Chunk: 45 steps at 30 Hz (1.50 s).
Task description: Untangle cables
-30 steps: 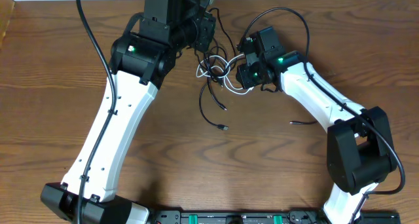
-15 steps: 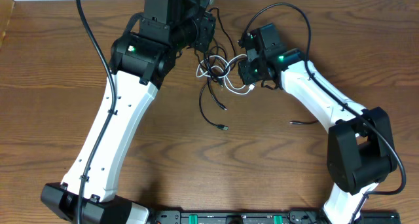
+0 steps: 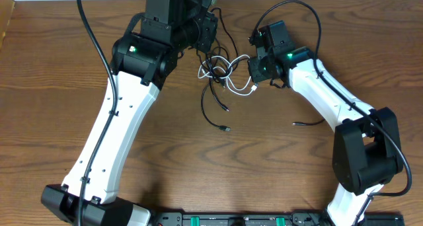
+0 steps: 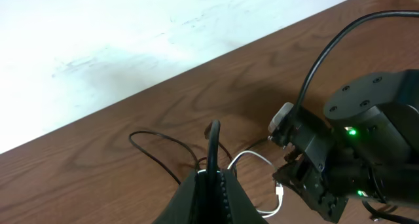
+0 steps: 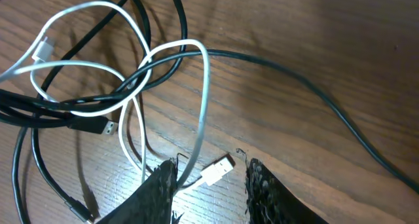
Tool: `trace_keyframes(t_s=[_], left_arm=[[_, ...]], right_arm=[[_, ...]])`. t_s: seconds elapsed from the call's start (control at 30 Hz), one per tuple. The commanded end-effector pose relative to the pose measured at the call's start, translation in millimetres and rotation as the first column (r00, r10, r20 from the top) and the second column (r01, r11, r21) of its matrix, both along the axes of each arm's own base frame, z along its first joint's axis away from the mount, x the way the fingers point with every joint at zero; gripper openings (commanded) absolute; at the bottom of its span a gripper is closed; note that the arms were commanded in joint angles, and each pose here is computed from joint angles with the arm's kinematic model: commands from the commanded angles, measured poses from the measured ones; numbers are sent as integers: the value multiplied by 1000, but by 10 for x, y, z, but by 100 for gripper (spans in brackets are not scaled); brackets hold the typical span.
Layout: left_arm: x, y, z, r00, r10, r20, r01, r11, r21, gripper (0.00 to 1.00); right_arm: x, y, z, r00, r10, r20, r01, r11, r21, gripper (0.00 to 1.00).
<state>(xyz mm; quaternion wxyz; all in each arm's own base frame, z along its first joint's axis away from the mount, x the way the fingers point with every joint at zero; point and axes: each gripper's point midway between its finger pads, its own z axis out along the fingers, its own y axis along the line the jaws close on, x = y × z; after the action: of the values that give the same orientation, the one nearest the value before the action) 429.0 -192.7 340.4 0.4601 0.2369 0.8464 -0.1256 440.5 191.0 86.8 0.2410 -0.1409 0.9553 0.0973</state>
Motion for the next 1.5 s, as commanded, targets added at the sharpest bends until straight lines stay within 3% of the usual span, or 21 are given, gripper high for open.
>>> trace_keyframes(t_s=[0.0,0.63,1.2,1.23,1.33,1.47], left_arm=[[-52,19,61,1000,-5,23,5,1000,12,7],[-53,20,59,1000,-5,22,5,1000,12,8],[-36,54,54,1000,14,26,-14,1000,24,8],[-37,55,54,1000,14,26,-14,1000,24,7],[-36,54,54,1000,14,26,-15,1000,24,7],[-36,54,55,1000,14,26,-15,1000,24,7]], right_arm=[[48,24,172,999,7,40,-7,1000,0,33],[9,148,125,1000,16,16,-17,999,41,34],[-47,281,-468,995,15,-95,-12,1000,27,33],[-48,281,-478,995,15,-97,-12,1000,26,30],[-28,273,-485,996,11,-90,-9,1000,23,1],[21,238,-474,998,-4,-68,4,1000,4,1]])
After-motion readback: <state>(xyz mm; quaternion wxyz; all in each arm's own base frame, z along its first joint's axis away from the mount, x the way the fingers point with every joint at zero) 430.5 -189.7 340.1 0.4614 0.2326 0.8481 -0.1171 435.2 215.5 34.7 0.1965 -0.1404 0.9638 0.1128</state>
